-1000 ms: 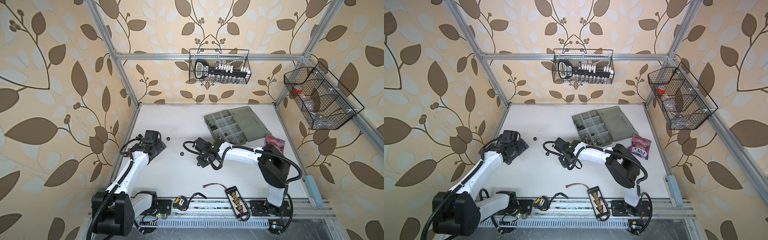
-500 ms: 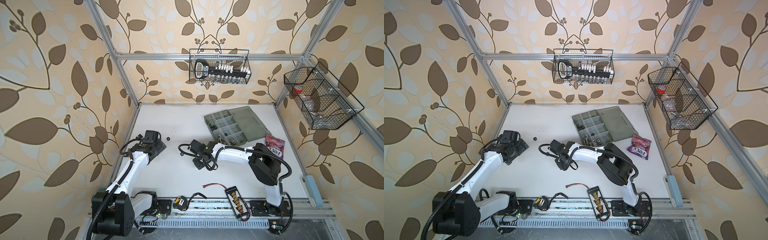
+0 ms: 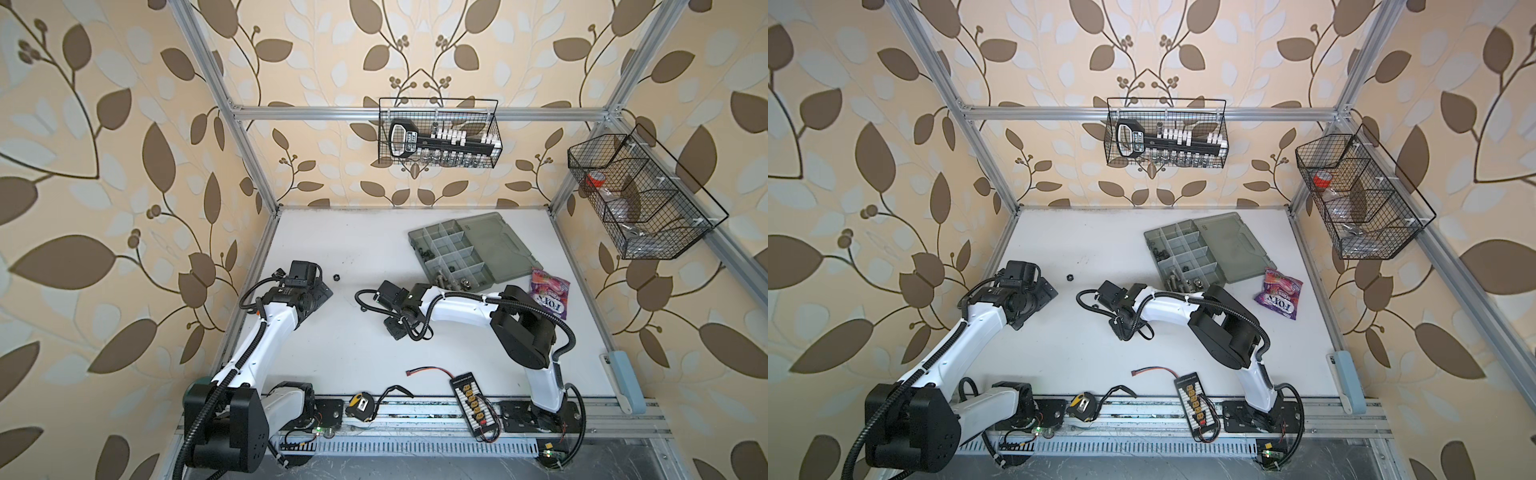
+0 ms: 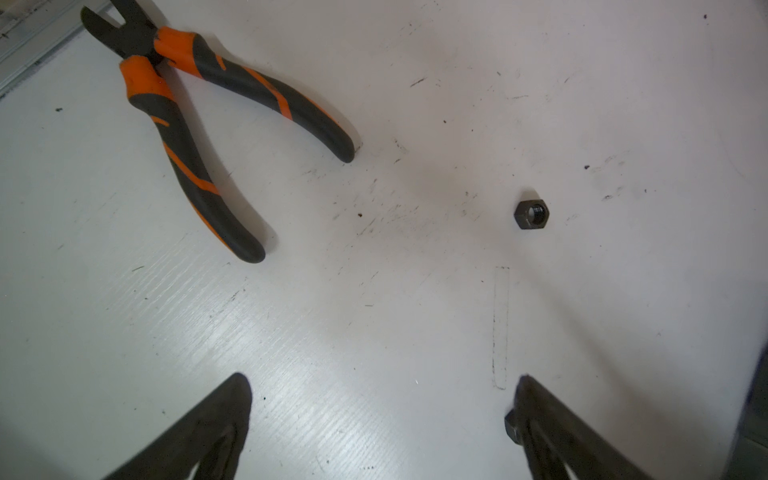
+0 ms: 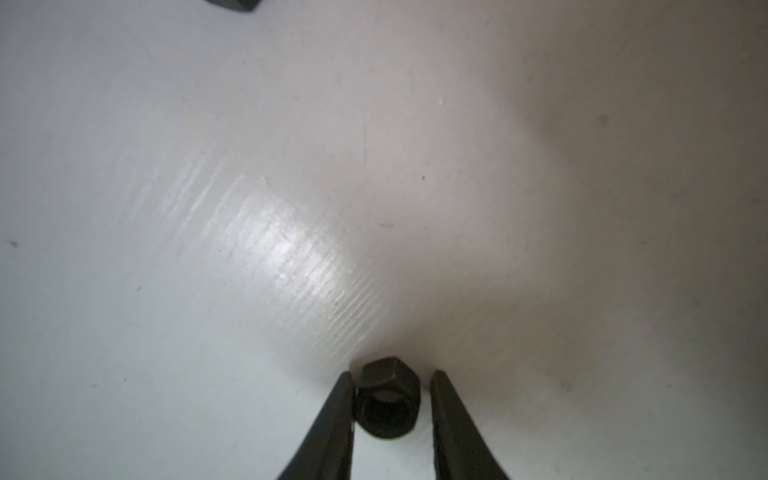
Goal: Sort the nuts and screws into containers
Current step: 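Move the right gripper to another black nut and grasp it, then carry the black nut over the parts box with the right gripper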
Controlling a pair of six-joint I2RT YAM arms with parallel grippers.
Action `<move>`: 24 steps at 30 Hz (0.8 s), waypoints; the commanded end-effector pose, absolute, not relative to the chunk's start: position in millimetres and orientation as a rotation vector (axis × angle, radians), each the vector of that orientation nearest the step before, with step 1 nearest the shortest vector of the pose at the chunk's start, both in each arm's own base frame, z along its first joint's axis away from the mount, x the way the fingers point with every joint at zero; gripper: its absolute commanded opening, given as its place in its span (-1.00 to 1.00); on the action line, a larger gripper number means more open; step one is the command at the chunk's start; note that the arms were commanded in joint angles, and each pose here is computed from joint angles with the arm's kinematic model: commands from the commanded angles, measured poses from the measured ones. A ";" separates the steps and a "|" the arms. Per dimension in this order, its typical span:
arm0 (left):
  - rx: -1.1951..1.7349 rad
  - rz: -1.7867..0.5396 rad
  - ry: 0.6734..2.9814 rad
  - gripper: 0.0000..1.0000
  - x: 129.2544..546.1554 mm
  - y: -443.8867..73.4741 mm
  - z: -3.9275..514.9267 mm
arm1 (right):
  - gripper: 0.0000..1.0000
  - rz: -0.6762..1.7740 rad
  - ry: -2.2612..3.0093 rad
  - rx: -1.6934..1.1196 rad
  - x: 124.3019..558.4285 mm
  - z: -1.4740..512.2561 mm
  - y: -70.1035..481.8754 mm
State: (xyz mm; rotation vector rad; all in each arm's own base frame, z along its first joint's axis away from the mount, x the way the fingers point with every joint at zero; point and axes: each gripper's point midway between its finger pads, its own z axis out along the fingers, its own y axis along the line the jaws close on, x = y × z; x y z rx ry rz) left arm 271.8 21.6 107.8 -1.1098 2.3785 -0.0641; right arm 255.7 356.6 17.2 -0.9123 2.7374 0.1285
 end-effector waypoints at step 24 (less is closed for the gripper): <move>-1.110 -0.057 2.356 0.98 272.9 26.7 114.9 | -0.87 0.196 2.638 -0.676 313.3 92.7 324.6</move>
